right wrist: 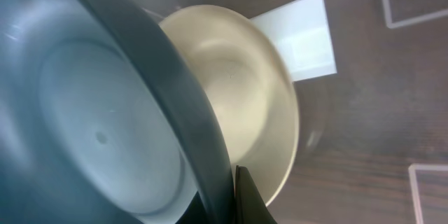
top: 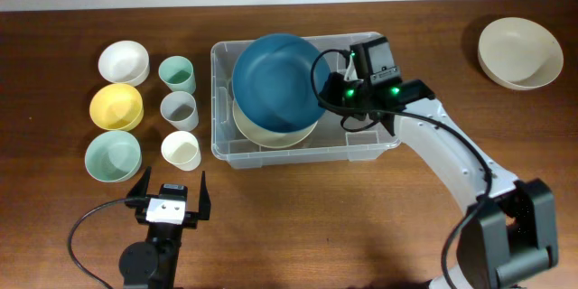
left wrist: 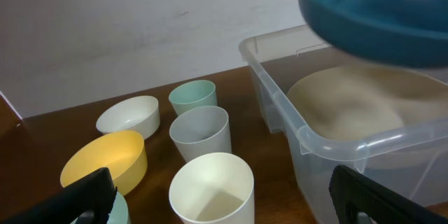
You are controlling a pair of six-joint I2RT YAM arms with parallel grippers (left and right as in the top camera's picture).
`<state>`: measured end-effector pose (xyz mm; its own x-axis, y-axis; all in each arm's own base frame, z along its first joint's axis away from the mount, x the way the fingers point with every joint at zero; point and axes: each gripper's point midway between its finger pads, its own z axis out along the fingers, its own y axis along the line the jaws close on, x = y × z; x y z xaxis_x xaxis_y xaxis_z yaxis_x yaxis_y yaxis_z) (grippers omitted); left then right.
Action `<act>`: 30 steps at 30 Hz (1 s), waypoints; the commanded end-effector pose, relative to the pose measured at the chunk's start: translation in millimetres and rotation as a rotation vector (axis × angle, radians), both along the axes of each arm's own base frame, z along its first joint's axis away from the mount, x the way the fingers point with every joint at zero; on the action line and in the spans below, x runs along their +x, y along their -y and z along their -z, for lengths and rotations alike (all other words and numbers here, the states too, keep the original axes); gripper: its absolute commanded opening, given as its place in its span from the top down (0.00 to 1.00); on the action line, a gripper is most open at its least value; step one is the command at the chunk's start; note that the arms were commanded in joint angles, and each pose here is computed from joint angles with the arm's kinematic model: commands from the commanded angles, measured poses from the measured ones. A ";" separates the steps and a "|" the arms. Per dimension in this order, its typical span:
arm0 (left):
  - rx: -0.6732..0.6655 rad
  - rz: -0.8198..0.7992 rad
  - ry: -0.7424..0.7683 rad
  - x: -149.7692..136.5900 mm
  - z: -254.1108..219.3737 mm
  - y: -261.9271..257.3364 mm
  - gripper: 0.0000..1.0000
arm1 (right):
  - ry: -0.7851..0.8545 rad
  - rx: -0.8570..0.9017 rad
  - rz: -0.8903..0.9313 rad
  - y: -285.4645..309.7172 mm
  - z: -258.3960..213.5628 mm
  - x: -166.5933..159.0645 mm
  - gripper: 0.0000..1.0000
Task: Pack container
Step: 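Lower the blue plate onto the cream bowl and release it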
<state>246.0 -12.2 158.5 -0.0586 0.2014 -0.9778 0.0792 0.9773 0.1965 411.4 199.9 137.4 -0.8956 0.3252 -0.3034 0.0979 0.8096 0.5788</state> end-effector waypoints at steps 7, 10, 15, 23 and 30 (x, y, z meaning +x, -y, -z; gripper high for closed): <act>0.013 -0.007 -0.001 -0.2 1.1 -1.7 0.00 | -0.010 -0.037 0.031 -0.8 22.2 11.9 0.96; 0.013 -0.007 0.000 -0.2 1.0 -1.7 0.00 | -0.028 -0.035 0.041 -1.7 28.3 11.8 0.96; 0.013 -0.007 -0.001 -0.2 1.1 -1.7 0.00 | -0.053 -0.045 0.020 -11.1 44.5 9.6 0.96; 0.013 -0.007 -0.001 -0.2 1.1 -1.7 0.00 | -0.056 -0.047 0.006 -18.3 52.2 9.5 0.96; 0.013 -0.007 -0.001 -0.2 1.1 -1.7 0.00 | -0.056 -0.047 0.006 -18.3 52.2 9.5 0.92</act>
<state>246.0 -12.3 158.5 -0.0586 0.2014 -0.9778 0.0796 0.9773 0.1965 418.2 214.3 79.7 -0.9149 0.3132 -0.2547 0.1414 0.8396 0.5245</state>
